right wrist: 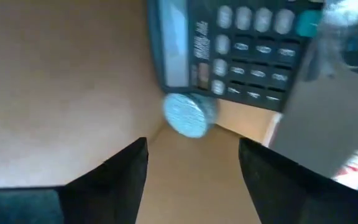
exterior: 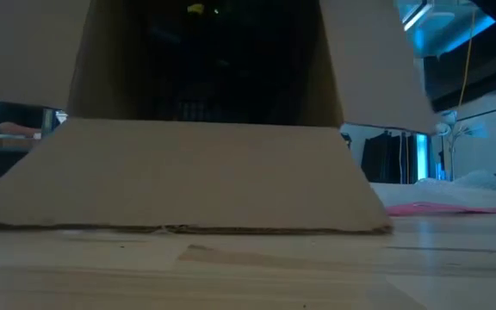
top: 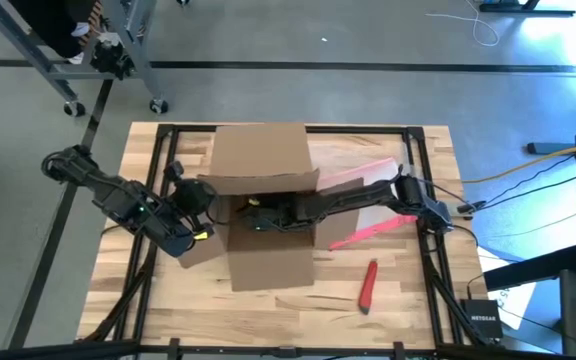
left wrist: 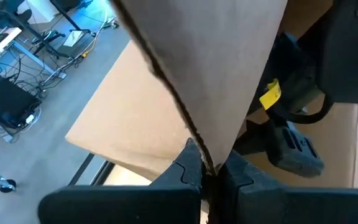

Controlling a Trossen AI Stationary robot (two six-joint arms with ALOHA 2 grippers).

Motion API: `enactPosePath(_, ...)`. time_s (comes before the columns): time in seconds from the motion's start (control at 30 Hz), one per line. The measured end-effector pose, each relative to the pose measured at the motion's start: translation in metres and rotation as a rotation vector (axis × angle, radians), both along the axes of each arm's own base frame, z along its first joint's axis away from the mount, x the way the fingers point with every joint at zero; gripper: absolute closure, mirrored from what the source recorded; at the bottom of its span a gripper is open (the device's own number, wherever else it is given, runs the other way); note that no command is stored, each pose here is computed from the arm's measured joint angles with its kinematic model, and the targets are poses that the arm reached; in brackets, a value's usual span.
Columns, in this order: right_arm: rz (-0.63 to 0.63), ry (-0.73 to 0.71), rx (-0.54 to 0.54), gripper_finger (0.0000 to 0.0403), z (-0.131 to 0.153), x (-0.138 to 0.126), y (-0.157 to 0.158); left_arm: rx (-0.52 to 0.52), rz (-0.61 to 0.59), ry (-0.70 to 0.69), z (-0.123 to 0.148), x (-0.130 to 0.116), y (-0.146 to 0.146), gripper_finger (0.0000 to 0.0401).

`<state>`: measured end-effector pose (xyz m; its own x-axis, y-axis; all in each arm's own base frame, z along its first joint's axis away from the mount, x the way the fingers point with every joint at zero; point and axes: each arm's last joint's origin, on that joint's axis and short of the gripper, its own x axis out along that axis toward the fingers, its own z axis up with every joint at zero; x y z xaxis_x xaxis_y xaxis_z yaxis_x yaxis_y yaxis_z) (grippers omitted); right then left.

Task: Unpack boxes
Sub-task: Remove the black mini fan from the cardboard box

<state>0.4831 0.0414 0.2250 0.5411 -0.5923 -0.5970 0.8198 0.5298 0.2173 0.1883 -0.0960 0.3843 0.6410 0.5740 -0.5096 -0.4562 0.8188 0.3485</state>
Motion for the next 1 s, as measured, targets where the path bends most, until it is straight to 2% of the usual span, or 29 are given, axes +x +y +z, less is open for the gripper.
enactPosePath(0.23,-0.134,0.118,-0.102,0.0179,-0.01,-0.012,-0.02,-0.001,0.001,-0.008,0.0,0.001,0.0,0.0397)
enactPosePath(0.57,-0.212,0.187,-0.198,0.018,-0.031,-0.007,-0.05,0.008,-0.013,0.002,0.0,0.001,-0.001,0.0397)
enactPosePath(0.8,-0.098,0.238,-0.233,0.018,-0.055,0.012,-0.073,-0.01,-0.058,0.004,0.002,0.004,-0.004,0.0398)
enactPosePath(1.0,0.031,0.237,-0.273,0.018,-0.056,0.025,-0.093,0.001,-0.064,0.012,0.002,0.004,-0.004,0.0398)
